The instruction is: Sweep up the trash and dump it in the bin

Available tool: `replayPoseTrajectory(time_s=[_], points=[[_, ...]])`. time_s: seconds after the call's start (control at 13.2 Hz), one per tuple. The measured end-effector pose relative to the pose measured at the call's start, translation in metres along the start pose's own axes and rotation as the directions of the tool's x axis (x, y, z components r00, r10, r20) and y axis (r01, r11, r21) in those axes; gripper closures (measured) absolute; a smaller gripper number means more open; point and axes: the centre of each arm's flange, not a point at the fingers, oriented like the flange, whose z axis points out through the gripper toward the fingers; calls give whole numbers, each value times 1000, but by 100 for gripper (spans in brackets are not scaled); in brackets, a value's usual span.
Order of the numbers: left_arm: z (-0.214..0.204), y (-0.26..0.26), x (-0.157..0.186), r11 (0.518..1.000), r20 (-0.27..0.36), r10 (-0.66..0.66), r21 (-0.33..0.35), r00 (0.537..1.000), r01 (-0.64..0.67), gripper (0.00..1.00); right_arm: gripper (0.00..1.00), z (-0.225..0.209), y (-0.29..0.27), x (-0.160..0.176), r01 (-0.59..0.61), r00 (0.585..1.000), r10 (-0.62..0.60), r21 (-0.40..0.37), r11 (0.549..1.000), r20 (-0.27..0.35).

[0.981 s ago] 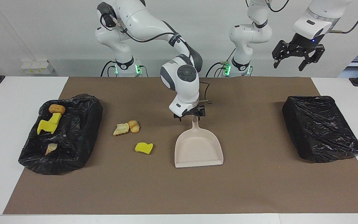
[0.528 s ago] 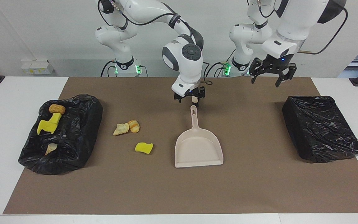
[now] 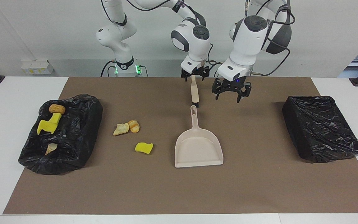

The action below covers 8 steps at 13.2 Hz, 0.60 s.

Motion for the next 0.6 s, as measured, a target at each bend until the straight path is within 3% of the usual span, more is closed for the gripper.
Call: replayPoseTrajectory(time_s=[0.38, 0.6], points=[[93, 75, -13, 998, 32, -61, -5, 998, 61, 0, 1, 54, -3, -48, 15, 1000, -15, -25, 1000, 13], [130, 86, -11, 994, 37, -108, -7, 993, 109, 0, 12, 65, -3, -55, -13, 1000, 13, -12, 1000, 10]])
